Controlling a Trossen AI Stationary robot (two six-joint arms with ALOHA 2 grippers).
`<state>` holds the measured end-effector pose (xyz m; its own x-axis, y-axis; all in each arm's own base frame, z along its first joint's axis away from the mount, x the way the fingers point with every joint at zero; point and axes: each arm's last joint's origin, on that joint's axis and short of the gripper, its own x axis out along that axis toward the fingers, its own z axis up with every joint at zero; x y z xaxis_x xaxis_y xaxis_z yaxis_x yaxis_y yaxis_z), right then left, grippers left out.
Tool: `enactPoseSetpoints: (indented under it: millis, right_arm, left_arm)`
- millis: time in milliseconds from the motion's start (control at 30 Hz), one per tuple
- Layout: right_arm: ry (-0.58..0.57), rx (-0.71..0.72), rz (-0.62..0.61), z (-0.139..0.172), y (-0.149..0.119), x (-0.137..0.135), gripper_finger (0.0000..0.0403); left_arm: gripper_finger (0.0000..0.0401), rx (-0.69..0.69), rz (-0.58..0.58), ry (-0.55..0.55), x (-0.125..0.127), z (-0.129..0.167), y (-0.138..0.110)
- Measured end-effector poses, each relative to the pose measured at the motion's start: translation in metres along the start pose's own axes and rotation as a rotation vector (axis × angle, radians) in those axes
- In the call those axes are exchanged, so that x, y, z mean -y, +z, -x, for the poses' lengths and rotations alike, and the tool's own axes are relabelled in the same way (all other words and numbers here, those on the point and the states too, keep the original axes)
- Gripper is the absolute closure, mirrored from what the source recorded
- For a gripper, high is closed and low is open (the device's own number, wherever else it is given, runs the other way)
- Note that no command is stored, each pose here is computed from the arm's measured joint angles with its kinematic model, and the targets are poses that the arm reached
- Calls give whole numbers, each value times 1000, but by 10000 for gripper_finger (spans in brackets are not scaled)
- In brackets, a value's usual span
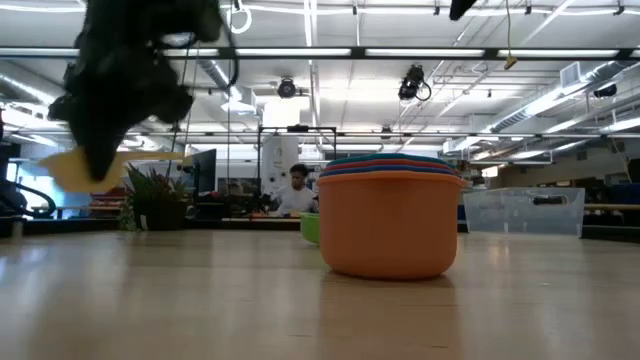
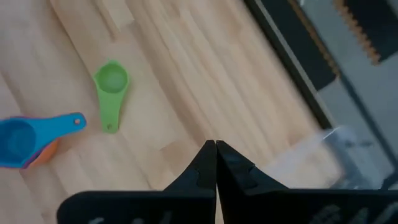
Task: Nest measuring cups in basket
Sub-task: Stack the yellow measuring cup on top of the light blue measuring cup
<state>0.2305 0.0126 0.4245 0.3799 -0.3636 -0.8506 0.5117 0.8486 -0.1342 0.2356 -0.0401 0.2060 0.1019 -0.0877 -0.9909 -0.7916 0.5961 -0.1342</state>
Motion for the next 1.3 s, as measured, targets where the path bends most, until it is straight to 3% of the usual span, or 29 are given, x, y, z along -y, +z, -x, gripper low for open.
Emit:
enactPoseSetpoints:
  millis: [167,367,800,933,1067,1300]
  right_arm:
    - [0,94,99,25,-7,16,400]
    - [49,200,199,58,-29,41,400]
    - [54,371,278,96,-64,81,400]
    - [17,391,278,98,-66,85,400]
    - [9,396,297,98,-65,85,400]
    - [4,396,331,98,-65,85,400]
  left_arm:
    - [390,147,-21,-125,36,44,3]
    - [390,236,125,-207,80,68,1]
    - [390,180,421,-358,207,54,19]
    - [390,180,435,-403,237,45,29]
    - [390,163,444,-366,253,25,34]
    - [390,117,497,-286,252,2,37]
